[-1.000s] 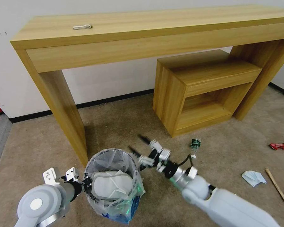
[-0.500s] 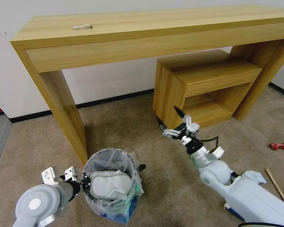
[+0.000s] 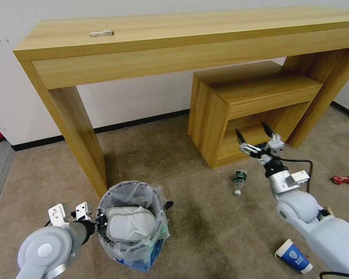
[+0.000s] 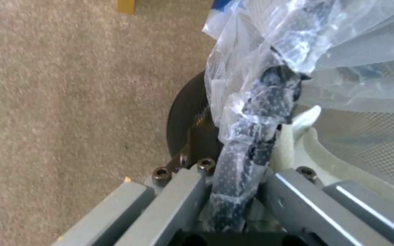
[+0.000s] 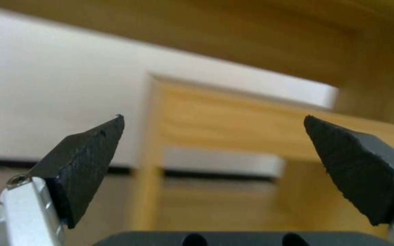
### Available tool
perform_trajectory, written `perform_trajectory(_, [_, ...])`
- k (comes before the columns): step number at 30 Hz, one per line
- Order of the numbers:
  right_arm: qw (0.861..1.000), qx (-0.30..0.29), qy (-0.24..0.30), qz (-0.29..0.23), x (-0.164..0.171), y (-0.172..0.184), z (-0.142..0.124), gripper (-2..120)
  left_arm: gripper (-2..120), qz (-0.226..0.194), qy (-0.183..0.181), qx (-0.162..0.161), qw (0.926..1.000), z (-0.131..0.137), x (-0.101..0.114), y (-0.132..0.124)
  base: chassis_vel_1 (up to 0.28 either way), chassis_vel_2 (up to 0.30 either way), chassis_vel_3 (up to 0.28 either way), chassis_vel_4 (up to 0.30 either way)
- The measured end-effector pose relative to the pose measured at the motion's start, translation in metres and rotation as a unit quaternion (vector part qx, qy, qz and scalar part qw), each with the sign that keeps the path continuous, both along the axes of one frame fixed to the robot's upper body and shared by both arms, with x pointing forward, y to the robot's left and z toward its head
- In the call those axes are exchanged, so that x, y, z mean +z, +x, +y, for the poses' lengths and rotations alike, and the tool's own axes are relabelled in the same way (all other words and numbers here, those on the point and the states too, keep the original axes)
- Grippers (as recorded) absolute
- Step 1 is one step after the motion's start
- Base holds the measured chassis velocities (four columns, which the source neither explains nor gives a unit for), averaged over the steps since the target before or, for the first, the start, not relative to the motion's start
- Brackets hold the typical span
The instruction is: Pick up the trash bin and place the garbage on the floor into it.
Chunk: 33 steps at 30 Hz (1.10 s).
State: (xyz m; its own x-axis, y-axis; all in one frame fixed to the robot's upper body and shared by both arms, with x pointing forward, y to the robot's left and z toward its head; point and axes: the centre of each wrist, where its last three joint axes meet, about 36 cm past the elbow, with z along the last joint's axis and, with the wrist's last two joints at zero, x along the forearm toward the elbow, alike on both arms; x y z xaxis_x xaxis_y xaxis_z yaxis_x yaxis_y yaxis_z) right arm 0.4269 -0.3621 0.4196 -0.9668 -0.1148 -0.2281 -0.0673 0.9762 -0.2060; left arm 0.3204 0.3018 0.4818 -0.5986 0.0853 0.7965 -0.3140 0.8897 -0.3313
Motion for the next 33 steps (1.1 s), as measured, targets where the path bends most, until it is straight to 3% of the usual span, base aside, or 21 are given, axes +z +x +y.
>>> perform_trajectory(1, [0.999,-0.04,-0.017,0.012,-0.004,-0.006,-0.01,100,0,-0.001,0.003,0.0,1.0,0.001,-0.001,0.0,0.0,0.0,0.0,0.0])
perform_trajectory(8, [0.991,-0.125,-0.047,0.032,-0.015,-0.023,-0.037,100,0,-0.009,0.014,-0.005,0.9998,0.004,-0.003,0.001,0.0,0.0,0.0,0.0])
perform_trajectory(16, [0.981,-0.17,-0.077,0.054,-0.028,-0.05,-0.058,100,0,-0.017,0.024,-0.013,0.9995,0.005,-0.003,0.001,0.0,0.0,0.0,0.0])
perform_trajectory(33, [0.975,-0.191,-0.096,0.068,-0.054,-0.077,-0.063,100,0,-0.023,0.041,-0.022,0.9987,0.005,-0.009,0.002,0.0,0.0,0.0,0.0])
